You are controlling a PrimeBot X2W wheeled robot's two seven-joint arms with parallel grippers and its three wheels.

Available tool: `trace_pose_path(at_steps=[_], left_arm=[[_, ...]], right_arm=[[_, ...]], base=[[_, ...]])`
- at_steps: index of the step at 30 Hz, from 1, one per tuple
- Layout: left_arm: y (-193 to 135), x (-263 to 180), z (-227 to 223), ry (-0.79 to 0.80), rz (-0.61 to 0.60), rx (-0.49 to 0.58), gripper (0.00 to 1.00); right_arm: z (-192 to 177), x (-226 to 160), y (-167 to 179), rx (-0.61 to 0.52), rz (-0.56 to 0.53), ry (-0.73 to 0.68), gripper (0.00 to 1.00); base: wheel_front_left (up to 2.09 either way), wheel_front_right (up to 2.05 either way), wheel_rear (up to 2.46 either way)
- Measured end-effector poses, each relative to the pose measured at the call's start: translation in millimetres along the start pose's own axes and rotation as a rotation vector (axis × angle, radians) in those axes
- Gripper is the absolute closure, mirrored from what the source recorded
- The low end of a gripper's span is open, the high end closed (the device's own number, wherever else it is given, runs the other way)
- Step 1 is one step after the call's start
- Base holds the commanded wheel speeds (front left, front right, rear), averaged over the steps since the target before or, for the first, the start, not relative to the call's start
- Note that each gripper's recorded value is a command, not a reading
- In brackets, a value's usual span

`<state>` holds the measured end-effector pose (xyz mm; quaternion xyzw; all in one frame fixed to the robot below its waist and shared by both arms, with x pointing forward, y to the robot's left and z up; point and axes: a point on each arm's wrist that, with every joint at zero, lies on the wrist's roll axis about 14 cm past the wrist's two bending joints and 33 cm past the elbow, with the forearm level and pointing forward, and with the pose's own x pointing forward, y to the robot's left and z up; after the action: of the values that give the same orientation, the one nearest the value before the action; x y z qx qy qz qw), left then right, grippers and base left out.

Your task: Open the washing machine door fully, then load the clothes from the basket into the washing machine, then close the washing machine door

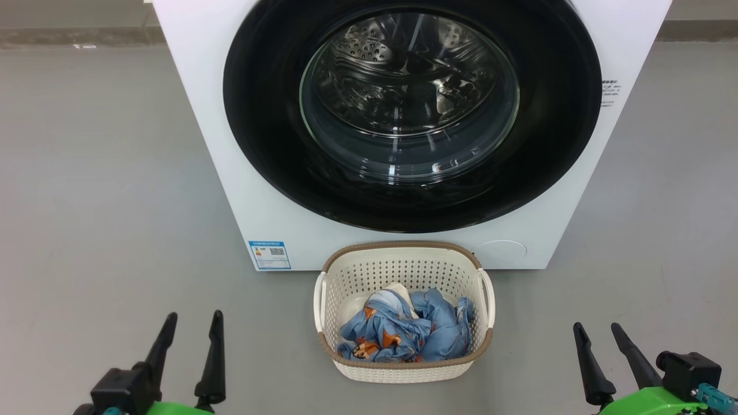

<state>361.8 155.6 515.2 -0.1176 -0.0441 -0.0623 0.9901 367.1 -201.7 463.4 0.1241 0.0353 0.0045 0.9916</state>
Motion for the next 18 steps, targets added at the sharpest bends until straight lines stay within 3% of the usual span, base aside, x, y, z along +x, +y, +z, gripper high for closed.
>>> trace_pose_path(at_steps=[9,18], left_arm=[[-3.9,-0.7,1.0,-0.008,-0.024,0.09,0.0],[-3.7,-1.7,-0.5,-0.005,-0.024,0.09,0.0]], right_arm=[[2.2,0.7,0.8,-0.102,0.02,-0.01,0.0],[3.6,0.0,-1.6,-0.106,0.012,-0.014,0.0]], base=[[0.0,0.0,0.0],[0.0,0.0,0.0]])
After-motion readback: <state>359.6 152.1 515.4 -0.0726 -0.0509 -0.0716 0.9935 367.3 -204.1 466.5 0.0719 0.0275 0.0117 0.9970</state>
